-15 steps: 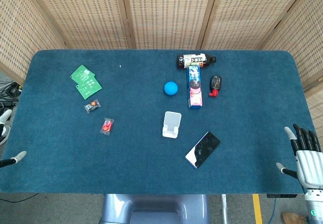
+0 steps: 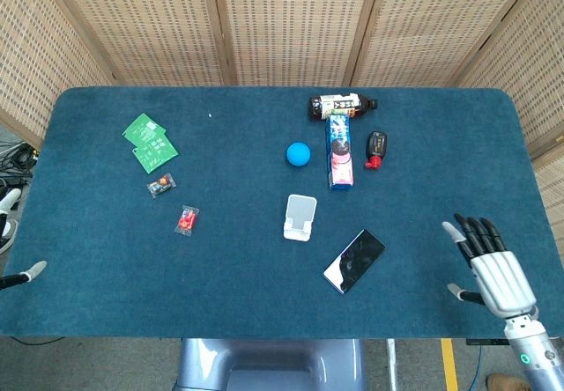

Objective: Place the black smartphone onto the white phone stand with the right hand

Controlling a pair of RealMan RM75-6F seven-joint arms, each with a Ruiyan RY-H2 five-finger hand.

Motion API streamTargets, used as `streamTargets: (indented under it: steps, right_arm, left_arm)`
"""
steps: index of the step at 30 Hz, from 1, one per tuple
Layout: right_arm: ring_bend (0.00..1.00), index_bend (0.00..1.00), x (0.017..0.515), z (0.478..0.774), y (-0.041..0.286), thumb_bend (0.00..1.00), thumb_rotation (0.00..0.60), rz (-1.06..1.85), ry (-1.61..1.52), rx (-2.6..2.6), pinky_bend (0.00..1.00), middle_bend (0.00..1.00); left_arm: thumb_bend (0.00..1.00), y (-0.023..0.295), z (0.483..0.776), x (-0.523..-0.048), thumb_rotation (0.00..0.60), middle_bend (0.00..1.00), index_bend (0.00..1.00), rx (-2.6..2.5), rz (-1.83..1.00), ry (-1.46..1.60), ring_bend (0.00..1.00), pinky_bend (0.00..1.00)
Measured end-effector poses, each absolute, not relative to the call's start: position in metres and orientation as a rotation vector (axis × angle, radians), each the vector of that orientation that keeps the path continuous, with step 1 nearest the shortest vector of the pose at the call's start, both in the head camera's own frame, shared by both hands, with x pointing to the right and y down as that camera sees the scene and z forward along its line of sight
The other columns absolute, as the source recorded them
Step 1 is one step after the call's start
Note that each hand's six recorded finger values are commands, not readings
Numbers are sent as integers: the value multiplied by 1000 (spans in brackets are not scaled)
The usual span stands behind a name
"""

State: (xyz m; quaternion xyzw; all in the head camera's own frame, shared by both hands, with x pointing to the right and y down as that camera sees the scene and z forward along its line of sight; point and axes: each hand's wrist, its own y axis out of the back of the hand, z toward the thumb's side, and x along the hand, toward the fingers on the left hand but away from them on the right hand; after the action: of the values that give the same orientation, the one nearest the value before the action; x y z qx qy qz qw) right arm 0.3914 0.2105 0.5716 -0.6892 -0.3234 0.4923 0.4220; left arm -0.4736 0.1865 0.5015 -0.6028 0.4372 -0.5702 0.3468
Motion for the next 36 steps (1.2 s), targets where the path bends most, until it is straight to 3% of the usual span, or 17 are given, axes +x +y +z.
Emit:
streamTargets:
  steps: [8, 15, 19, 23, 36]
  right_arm:
    - [72, 137, 342, 601, 180, 0, 600, 1003, -522, -1926, 76, 170]
    - [150, 184, 308, 631, 169, 9, 600, 937, -341, -1977, 158, 234]
    - [195, 213, 293, 650, 169, 44, 600, 909, -253, -1956, 268, 277]
    - [200, 218, 279, 669, 172, 45, 600, 882, -202, -1939, 211, 278]
    - [201, 222, 246, 694, 185, 46, 600, 834, -49, -1902, 213, 277]
  left_arm:
    - [0, 184, 509, -480, 600, 0, 0, -1554, -1527, 1137, 0, 0]
    - [0, 181, 515, -481, 600, 0, 0, -1550, -1555, 1129, 0, 0]
    - [0, 178, 521, -482, 600, 0, 0, -1549, -1584, 1119, 0, 0]
    - [0, 175, 525, -483, 600, 0, 0, -1549, -1599, 1115, 0, 0]
    - [0, 175, 528, -482, 600, 0, 0, -1548, -1610, 1106, 0, 0]
